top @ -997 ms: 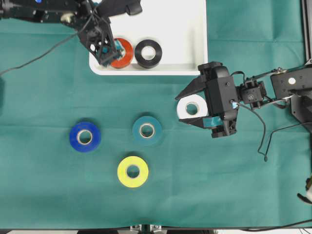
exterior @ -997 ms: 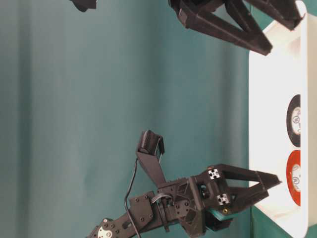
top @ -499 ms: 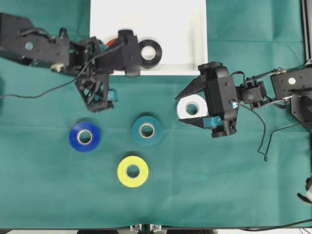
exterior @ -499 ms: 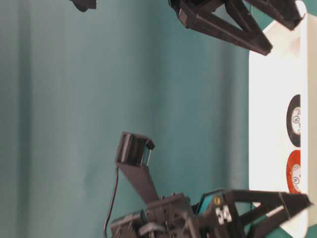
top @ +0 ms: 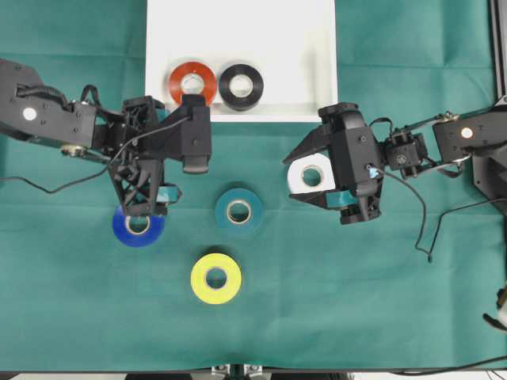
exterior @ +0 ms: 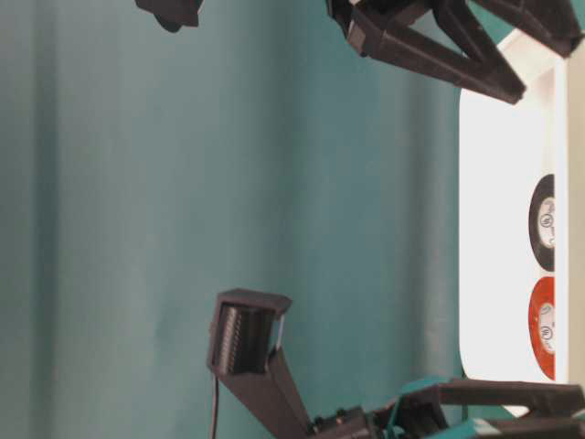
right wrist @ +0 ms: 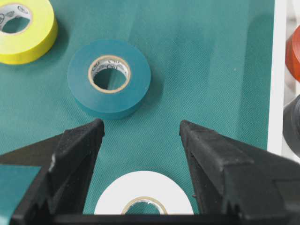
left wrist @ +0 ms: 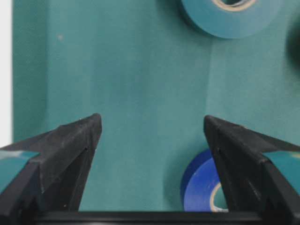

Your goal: Put the tape alternately from left to right into the white case.

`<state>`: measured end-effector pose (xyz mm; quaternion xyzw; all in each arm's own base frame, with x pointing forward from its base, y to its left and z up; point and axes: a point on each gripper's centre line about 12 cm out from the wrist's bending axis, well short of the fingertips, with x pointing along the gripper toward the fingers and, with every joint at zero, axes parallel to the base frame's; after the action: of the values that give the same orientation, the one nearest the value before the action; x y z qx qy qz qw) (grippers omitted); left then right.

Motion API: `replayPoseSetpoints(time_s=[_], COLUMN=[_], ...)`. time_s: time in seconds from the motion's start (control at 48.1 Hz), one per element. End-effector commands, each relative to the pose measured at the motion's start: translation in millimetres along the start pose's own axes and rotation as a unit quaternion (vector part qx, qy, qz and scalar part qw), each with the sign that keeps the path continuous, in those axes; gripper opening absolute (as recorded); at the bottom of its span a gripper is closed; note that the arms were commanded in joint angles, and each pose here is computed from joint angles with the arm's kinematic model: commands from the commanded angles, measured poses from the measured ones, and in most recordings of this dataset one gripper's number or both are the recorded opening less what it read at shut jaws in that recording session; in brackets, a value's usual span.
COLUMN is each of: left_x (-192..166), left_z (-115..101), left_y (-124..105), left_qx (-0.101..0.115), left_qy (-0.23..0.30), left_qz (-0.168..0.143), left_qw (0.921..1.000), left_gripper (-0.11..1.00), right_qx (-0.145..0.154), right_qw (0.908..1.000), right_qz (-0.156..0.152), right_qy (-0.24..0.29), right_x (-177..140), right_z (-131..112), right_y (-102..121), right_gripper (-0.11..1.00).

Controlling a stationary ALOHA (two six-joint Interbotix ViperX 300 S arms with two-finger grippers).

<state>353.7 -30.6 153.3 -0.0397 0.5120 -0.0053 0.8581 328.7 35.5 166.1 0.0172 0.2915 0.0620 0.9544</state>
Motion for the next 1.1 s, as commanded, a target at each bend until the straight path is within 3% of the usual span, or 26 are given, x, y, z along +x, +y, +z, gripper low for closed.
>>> replayPoseSetpoints(time_s=[0.0,0.125,0.187,0.769,1.08], left_x=[-8,-7,-6,-4,-4], left_z=[6,7,8,6,7], left_y=[-7,-15,-17,-17,-17], left_qx=[0.016,0.048,0.052,0.051,0.050], left_qy=[-0.031,-0.056,-0.071,-0.088,-0.089], left_qz=[-0.008,-0.015,-0.018,-0.019,-0.019], left_qw=[0.9994,0.9972,0.9959,0.9946,0.9945], left_gripper=[0.84,0.84,0.84,0.84,0.84], right_qx=[0.000,0.000,0.000,0.000,0.010], right_qw=[0.9998,0.9998,0.9998,0.9998,0.9998], right_qz=[0.003,0.003,0.003,0.003,-0.007], right_qy=[-0.020,-0.018,-0.017,-0.022,0.018], right_x=[-1,1,1,4,3], right_z=[13,12,12,18,7], right_y=[1,1,1,2,4], right_gripper=[0.71,0.71,0.71,0.71,0.71])
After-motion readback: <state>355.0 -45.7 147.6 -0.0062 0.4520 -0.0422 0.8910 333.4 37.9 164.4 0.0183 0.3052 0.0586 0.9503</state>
